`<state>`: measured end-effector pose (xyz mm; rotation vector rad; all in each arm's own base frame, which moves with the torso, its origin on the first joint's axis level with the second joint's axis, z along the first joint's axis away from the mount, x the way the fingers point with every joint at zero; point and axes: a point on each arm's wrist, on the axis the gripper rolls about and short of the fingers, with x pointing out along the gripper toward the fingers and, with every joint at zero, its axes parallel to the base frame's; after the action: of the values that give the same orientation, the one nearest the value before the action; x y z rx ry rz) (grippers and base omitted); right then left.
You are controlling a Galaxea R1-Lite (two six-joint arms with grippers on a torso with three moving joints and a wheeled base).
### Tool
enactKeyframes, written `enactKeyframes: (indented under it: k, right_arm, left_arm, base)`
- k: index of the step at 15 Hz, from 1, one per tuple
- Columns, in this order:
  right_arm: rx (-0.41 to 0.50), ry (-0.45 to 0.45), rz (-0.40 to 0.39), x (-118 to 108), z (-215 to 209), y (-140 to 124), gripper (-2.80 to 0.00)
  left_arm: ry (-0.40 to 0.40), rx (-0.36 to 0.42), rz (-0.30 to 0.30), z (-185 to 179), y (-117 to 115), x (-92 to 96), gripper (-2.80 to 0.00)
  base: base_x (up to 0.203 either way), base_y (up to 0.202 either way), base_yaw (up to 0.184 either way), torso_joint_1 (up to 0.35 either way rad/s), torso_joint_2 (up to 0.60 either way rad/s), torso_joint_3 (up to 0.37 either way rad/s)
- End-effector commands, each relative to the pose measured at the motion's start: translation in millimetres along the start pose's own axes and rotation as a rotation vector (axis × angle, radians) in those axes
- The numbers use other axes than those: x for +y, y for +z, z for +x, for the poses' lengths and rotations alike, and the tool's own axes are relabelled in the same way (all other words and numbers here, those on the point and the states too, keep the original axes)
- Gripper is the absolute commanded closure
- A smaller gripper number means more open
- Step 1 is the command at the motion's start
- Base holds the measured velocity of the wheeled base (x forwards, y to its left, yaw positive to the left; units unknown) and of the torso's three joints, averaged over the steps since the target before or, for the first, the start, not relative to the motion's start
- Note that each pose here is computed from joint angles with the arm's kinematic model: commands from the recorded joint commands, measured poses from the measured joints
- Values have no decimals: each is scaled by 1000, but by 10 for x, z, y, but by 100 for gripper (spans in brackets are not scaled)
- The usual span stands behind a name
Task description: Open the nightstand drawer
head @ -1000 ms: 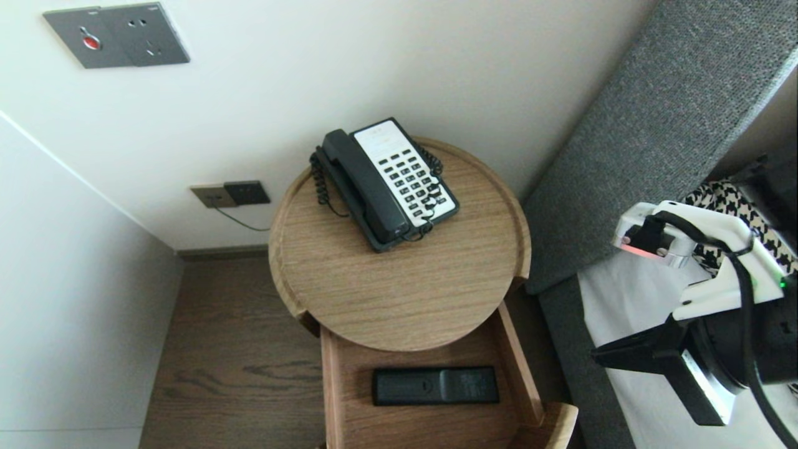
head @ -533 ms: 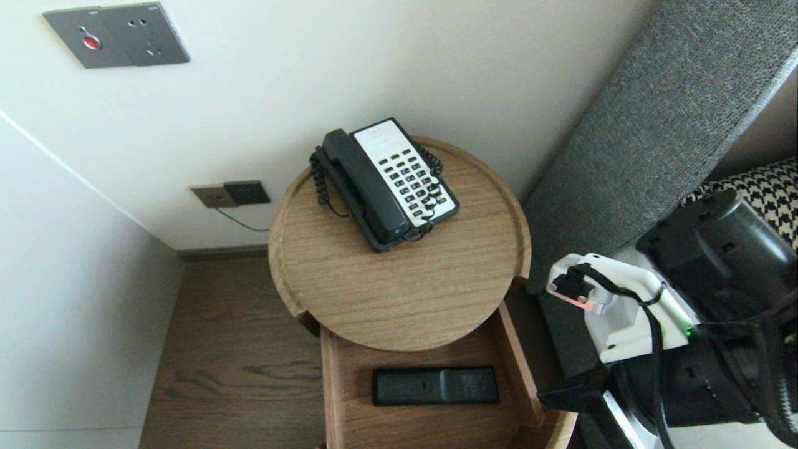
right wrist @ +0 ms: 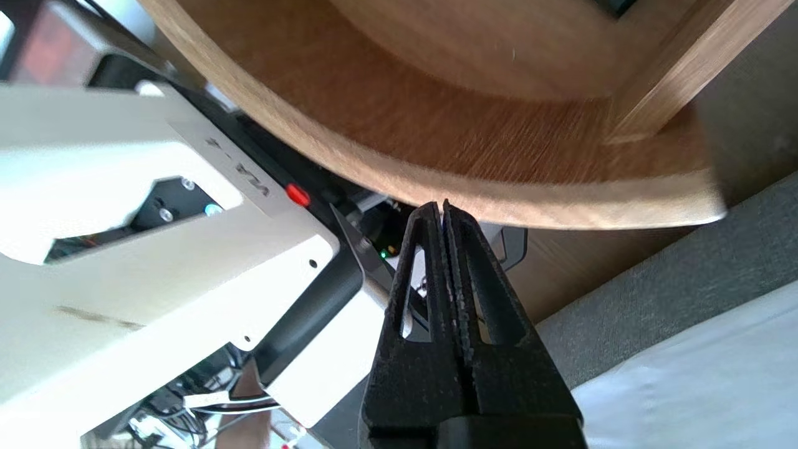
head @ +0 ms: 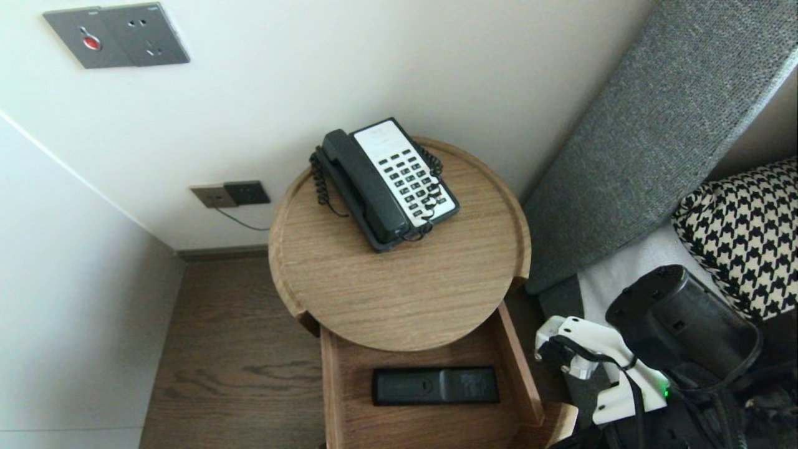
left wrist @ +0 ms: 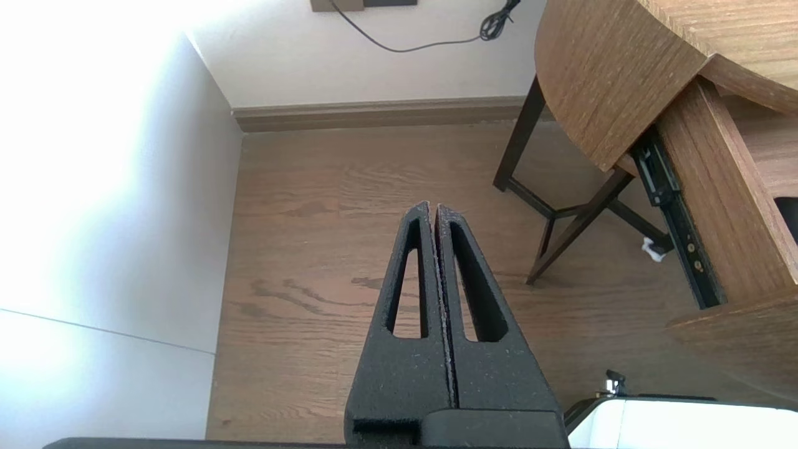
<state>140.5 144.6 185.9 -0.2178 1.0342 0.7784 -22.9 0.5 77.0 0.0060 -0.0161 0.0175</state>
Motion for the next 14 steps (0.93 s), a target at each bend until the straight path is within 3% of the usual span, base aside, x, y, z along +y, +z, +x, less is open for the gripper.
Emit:
enactKeyframes:
  k: [1,5,9,14]
  right_arm:
    - [32,0,-1,-16,90,-121,0]
    - [48,3,-5,-25,246,-149,0]
    - [-6,2,-8,-42,359,-24,0]
    - [38,-4,-3,-57,476,-34,0]
  left_arm:
    - [1,1,0,1,1,0,0]
    - [1,1,0,1,1,0,0]
    - [1,1,0,1,1,0,0]
    - [1,1,0,1,1,0,0]
  base:
    - [0,0,0,0,0,0]
    - [0,0,0,0,0,0]
    - [0,0,0,0,0,0]
    - [0,0,0,0,0,0]
